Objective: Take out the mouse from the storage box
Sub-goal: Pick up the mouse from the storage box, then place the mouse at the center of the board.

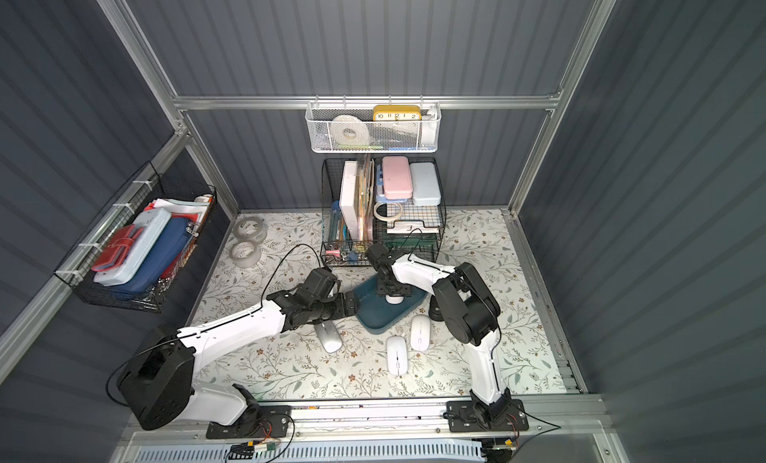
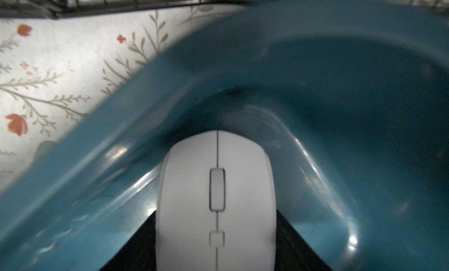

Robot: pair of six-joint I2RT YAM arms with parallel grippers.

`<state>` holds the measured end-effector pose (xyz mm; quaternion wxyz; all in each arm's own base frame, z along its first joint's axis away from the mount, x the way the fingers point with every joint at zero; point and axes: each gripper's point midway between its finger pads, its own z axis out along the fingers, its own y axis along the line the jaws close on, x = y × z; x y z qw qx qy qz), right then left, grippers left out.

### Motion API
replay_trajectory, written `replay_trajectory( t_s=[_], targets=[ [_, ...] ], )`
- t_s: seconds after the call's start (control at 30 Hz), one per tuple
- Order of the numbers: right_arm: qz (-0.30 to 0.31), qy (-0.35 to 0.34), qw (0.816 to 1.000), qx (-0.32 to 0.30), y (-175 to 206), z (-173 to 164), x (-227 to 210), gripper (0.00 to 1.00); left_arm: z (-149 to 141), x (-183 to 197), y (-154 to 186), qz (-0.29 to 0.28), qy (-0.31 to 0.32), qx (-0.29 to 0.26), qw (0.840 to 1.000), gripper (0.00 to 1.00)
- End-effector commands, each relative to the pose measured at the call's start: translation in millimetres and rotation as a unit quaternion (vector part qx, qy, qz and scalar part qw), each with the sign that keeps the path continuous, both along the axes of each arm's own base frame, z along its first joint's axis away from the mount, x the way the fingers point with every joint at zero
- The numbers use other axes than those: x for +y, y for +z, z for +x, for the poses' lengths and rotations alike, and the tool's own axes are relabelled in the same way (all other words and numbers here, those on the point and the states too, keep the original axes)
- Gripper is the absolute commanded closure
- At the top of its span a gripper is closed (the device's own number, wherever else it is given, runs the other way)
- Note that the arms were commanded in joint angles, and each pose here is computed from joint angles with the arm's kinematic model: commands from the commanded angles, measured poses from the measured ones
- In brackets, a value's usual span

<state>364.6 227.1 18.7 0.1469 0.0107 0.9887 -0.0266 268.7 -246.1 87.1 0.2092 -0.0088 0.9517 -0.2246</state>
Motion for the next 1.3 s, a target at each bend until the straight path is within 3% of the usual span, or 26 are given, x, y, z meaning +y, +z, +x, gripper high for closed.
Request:
replay_trajectory(
  t_s=[0.0, 0.47, 0.73, 0.97, 1.1, 1.27],
  targets=[
    [-0.003, 0.004, 1.000, -0.012, 11.1, 1.0, 0.1, 0.38, -4.5, 3.6, 3.0, 0.000, 0.002, -0.004, 1.000, 0.01],
    [0.022, 0.063, 0.996, -0.056, 59.3, -27.0, 24.7, 0.40, -5.6, 12.5, 16.5, 0.004, 0.009, -0.025, 1.000, 0.01],
    [0.013, 0.101, 0.992, -0.073, 80.5, -78.7, 43.6, 0.40, -3.0, 59.2, 41.4, 0.074, 0.065, -0.085, 0.991, 0.01],
    [0.024, 0.150, 0.986, -0.067, 83.1, -134.0, 66.3, 0.40, -12.9, 112.1, 62.2, 0.112, 0.166, -0.118, 0.973, 0.01],
    [0.009, 0.179, 0.982, -0.067, 75.3, -162.4, 77.9, 0.40, -20.2, 132.6, 69.8, 0.116, 0.205, -0.129, 0.963, 0.01],
    [-0.003, 0.214, 0.975, -0.064, 59.6, -188.0, 95.6, 0.40, -22.9, 135.7, 81.0, 0.100, 0.209, -0.144, 0.962, 0.01]
  ],
)
